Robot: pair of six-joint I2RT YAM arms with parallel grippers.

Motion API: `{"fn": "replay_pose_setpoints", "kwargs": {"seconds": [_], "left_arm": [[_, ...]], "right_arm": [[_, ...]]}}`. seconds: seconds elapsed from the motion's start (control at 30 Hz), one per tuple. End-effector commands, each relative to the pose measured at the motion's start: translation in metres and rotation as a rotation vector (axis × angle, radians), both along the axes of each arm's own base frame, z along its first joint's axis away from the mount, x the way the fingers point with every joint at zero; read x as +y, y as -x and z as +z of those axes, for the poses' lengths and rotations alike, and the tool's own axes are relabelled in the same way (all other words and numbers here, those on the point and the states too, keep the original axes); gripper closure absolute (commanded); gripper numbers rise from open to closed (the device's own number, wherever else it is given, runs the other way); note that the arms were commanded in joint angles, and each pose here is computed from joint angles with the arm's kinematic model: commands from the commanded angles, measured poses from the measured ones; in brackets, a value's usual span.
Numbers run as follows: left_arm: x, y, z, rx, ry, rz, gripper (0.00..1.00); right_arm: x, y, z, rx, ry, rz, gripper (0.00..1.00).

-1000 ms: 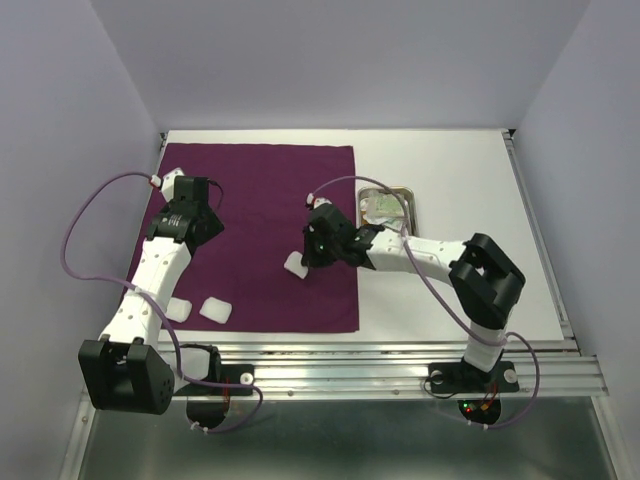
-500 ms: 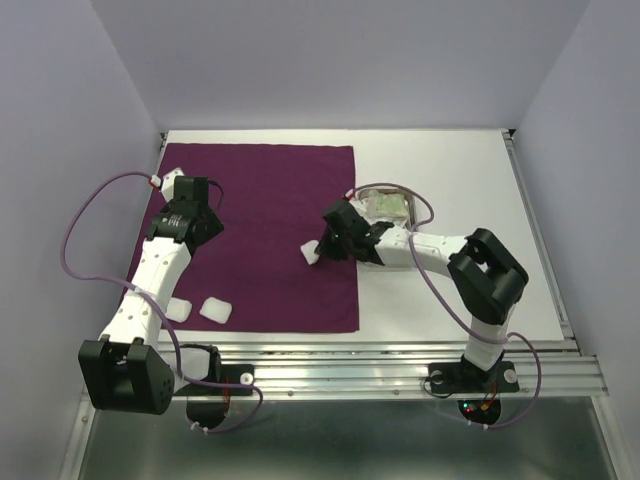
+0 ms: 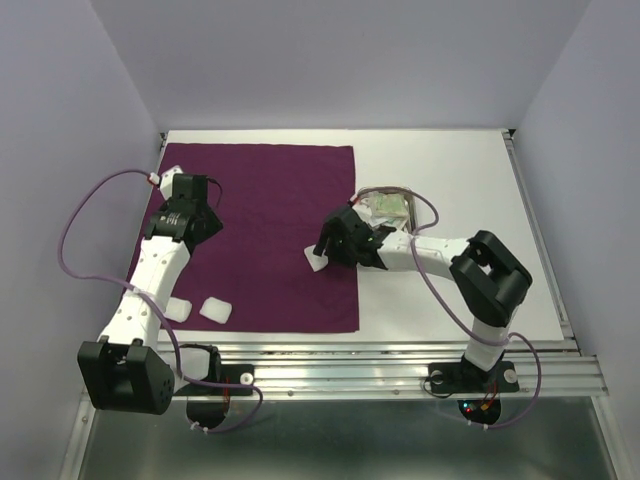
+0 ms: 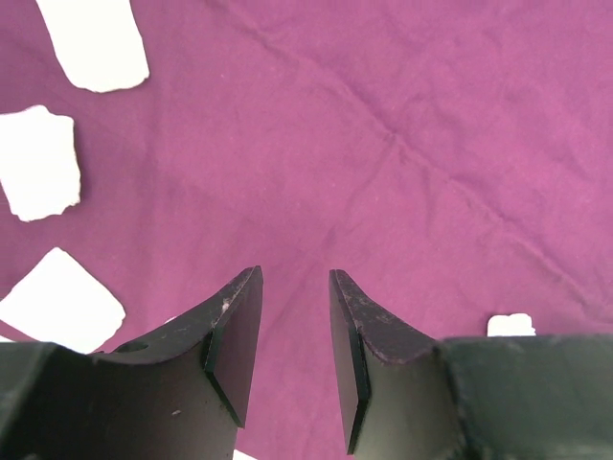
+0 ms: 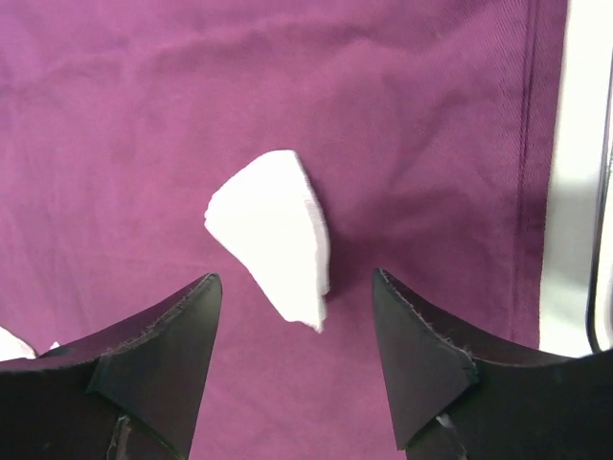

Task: Prepare the surgical pack
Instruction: Place the medical item in the surgical kit, then adjust the medical item in the surgical kit.

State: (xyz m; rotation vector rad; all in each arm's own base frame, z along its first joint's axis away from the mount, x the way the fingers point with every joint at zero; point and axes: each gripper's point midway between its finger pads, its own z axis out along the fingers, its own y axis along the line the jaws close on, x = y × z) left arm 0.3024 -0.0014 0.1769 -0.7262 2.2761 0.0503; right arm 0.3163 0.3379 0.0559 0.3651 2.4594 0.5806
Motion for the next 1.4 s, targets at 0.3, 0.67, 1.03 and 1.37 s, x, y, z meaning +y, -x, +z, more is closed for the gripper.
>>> {"fn": "replay_pose_setpoints", "kwargs": {"seconds": [0.3, 0.67, 1.03, 1.37], "left_arm": [[0.034, 0.028, 0.017, 0.066, -0.085, 0.138, 0.54], [0.041, 0.028, 0.101, -0.079, -0.066, 0.170, 0.49], [0.038, 0.030, 0.104, -0.108, -0.046, 0.156, 0.49], [0.040, 0.033, 0.101, -0.115, -0.063, 0.149, 0.49]], "right_arm": [[0.119, 0.035, 0.101, -0.330, 0.011, 0.546, 0.36], [0.236, 0.119, 0.040, -0.235, -0.072, 1.057, 0.37], [0.273, 0.130, 0.001, -0.179, -0.116, 1.110, 0.37], [0.279, 0.124, -0.021, -0.155, -0.093, 1.079, 0.37]]}}
